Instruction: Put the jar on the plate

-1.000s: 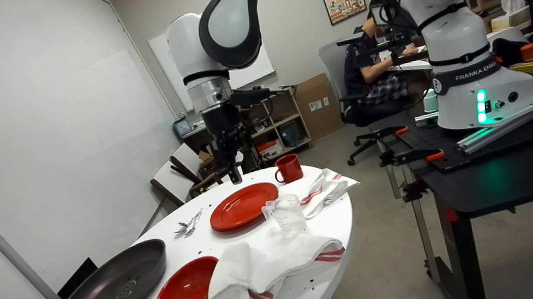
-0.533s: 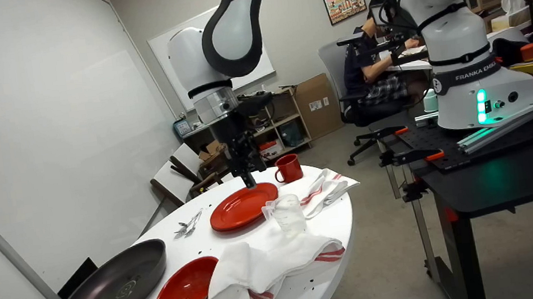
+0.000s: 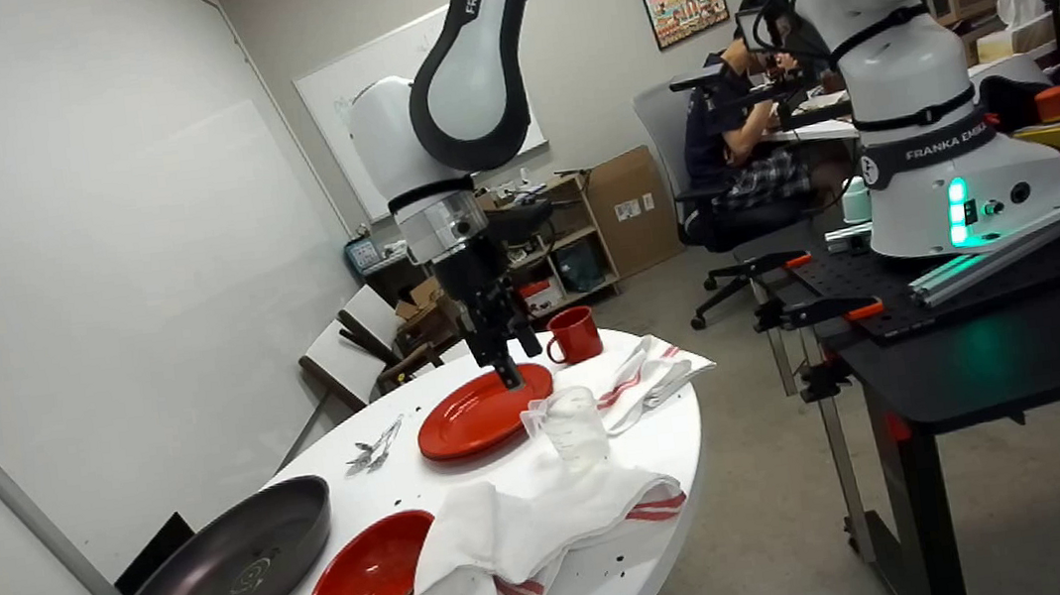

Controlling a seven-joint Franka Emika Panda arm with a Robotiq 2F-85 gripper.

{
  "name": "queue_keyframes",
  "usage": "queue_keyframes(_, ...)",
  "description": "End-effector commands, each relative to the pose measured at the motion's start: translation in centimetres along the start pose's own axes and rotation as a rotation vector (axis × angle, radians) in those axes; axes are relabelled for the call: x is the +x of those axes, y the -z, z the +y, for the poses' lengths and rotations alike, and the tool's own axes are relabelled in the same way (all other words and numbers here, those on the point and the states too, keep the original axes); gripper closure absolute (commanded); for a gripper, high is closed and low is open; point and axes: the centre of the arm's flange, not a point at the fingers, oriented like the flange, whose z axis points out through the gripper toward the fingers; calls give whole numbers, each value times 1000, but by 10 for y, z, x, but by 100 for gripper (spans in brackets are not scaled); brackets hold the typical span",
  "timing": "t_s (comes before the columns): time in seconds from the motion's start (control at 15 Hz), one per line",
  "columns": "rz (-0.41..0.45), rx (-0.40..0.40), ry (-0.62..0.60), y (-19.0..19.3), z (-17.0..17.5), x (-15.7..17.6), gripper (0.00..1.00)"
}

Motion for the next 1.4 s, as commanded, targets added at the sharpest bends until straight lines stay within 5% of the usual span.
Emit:
queue_keyframes(0.0,9,9,-11,-23,10,-12,0)
queue_keyframes(0.53,-20,-7,-22,-66,16,-33,0)
queue_keyframes(1.33,56,31,-41,-88,4,21,0)
